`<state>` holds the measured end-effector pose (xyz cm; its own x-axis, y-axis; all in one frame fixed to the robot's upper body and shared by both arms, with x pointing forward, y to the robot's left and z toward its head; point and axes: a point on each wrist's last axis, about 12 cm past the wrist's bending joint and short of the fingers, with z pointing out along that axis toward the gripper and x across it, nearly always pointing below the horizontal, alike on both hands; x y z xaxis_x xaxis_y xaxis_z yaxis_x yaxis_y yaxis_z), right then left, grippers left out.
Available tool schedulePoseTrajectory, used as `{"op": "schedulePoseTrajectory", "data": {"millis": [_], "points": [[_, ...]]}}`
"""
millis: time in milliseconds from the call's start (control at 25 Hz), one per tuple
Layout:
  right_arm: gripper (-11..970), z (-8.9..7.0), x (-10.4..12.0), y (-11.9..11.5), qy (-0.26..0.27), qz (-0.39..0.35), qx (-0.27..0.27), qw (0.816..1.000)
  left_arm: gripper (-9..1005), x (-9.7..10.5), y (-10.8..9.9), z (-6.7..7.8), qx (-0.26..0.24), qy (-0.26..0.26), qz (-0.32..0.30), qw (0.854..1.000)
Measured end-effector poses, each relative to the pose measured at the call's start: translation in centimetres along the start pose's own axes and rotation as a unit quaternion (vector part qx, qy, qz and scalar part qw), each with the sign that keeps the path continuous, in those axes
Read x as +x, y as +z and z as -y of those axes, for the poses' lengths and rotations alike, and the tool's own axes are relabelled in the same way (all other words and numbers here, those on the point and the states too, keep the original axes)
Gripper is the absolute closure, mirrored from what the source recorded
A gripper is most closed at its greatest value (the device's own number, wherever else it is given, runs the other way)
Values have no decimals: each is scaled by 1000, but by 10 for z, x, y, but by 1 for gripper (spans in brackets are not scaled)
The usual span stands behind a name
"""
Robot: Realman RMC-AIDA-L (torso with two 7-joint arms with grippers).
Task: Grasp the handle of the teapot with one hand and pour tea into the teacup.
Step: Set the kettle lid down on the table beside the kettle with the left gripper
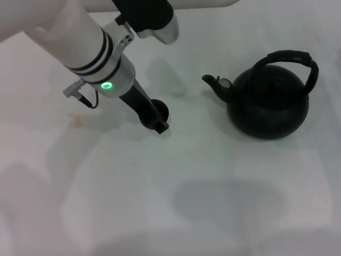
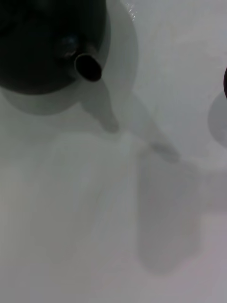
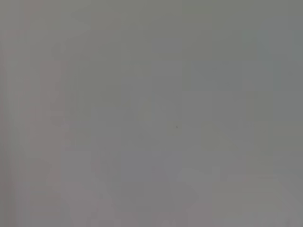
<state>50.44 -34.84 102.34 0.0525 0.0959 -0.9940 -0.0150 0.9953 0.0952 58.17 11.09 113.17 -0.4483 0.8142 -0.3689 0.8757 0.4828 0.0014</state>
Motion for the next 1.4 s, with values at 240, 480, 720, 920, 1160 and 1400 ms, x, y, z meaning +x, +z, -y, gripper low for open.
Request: {"op": "schedulePoseTrajectory", "data": {"millis": [240, 480, 720, 920, 1160, 1400], "points": [[138, -1, -1, 1, 1, 1, 0, 1000, 296, 2, 7, 2, -5, 6, 2, 1000], [139, -1, -1, 3, 0, 3, -2, 1000, 296, 5, 16, 2, -4, 7, -5, 1000], [140, -2, -2, 4, 1, 3, -1, 1000, 296, 4, 16, 2, -5, 9, -3, 1000], [141, -1, -2, 5, 3, 5, 3, 1000, 296, 4, 17, 3, -3, 11, -3, 1000], [142, -1, -3, 6, 3, 5, 2, 1000, 296, 3, 19, 6, -6, 21, -6, 1000], [143, -1, -2, 6, 3, 2, 3, 1000, 295, 4, 21, 7, -4, 17, -10, 1000]]}}
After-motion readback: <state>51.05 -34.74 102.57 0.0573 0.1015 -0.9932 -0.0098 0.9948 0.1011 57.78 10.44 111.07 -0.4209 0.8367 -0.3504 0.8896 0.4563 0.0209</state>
